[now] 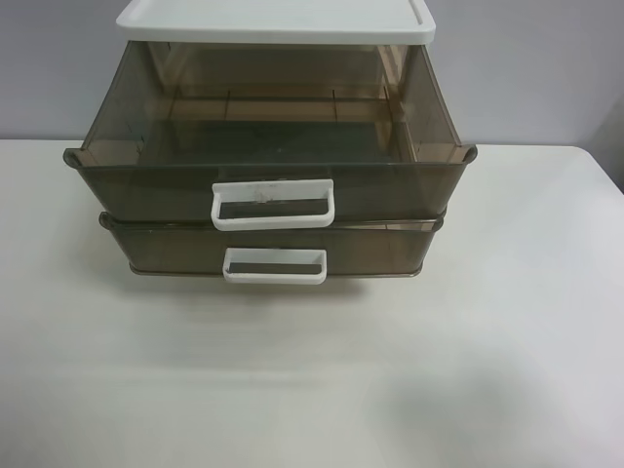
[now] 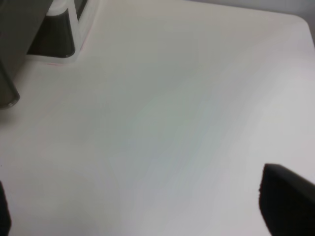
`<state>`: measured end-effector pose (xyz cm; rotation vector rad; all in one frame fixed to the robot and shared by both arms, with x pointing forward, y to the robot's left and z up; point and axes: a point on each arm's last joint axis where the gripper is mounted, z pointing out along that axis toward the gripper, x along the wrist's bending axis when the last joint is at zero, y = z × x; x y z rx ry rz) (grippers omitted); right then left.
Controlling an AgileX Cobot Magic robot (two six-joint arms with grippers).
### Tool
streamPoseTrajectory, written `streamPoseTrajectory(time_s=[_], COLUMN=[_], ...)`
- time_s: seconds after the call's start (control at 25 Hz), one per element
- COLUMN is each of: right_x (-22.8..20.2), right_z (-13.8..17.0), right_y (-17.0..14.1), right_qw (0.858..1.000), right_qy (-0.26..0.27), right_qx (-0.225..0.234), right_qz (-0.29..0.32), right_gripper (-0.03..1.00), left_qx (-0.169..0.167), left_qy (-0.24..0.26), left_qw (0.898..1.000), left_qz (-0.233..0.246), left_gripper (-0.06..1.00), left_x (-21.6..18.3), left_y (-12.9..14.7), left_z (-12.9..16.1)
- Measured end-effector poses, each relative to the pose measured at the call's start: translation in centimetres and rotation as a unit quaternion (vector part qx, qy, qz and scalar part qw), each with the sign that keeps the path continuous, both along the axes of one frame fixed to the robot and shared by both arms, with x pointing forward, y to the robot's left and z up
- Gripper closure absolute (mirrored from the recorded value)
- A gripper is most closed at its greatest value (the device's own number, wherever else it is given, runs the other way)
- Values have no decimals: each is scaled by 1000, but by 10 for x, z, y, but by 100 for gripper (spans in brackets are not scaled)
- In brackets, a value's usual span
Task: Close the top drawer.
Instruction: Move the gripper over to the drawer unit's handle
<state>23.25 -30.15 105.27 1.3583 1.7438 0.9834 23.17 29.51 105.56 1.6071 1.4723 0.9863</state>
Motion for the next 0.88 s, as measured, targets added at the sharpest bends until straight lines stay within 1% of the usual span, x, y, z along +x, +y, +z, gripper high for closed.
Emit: streamPoseTrajectory(time_s=[0.52,0.6,0.72,0.88], right_x=[0,2,14,40], right_z=[0,2,20,56], right_y=[0,0,4,19], right_qw=[1000,1000,999,994], right_qy=[0,11,40,63], right_qx=[0,-4,-17,-16], right_qz=[0,1,17,85], right_gripper=[-3,-3,-3,-3], left_qx=[0,0,0,0], left_qy=[0,0,0,0], left_qw=[1000,1000,1000,1000], left_qz=[0,0,0,0], left_gripper=[-5,-5,-5,-5], left_x=[0,0,0,0], left_y=[0,0,0,0], left_z=[0,0,0,0])
